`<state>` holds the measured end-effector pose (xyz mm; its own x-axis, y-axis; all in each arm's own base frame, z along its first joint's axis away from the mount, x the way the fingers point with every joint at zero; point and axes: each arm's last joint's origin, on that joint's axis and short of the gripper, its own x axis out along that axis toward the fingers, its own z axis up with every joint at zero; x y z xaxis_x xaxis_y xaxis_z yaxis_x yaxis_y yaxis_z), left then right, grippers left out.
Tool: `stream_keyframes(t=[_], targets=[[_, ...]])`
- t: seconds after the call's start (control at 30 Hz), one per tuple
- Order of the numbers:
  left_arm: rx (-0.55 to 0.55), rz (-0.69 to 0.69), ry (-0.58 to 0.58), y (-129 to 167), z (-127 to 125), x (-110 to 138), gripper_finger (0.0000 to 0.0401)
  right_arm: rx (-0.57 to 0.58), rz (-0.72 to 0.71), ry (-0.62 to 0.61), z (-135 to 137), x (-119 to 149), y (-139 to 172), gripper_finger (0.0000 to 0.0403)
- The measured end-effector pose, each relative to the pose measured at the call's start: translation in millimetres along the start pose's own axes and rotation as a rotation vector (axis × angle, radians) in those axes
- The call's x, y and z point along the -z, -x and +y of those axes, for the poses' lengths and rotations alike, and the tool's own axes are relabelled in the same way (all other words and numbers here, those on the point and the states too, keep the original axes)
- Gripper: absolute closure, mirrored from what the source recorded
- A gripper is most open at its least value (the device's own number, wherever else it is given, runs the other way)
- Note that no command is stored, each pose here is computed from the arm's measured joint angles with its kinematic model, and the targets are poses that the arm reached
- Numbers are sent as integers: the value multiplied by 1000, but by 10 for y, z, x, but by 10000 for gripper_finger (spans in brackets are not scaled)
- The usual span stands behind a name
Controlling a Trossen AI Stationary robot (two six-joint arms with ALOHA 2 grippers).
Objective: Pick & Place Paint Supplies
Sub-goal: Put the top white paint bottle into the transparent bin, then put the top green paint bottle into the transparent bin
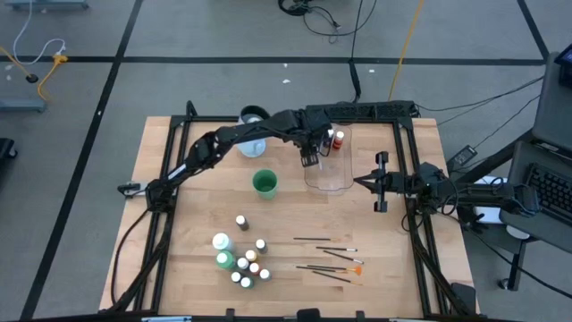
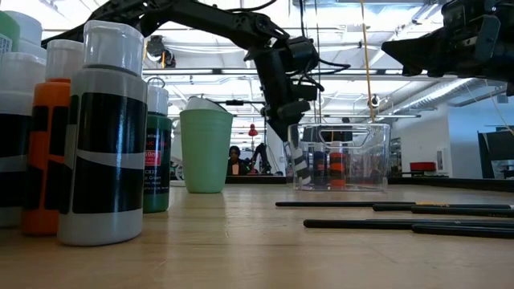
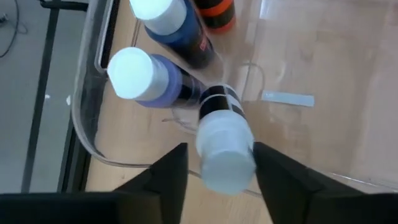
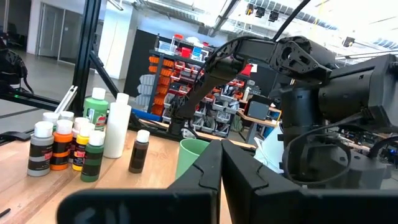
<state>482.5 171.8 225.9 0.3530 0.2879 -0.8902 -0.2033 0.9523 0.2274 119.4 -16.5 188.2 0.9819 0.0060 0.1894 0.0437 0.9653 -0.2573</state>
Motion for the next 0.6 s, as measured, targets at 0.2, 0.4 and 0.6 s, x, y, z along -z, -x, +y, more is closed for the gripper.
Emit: stream_keyframes(t=[0.2,0.4,0.6], targets=[[-38,-46,-17,44,-5,-58,178,0,0,0,0,-1,0,401],[-120,-75,-52,246,-35,-107,175,0,1,3,0,1,-1,401],[-89,-99,-64,637,5,-85,174,-4,15,1,3,17,-5,401]])
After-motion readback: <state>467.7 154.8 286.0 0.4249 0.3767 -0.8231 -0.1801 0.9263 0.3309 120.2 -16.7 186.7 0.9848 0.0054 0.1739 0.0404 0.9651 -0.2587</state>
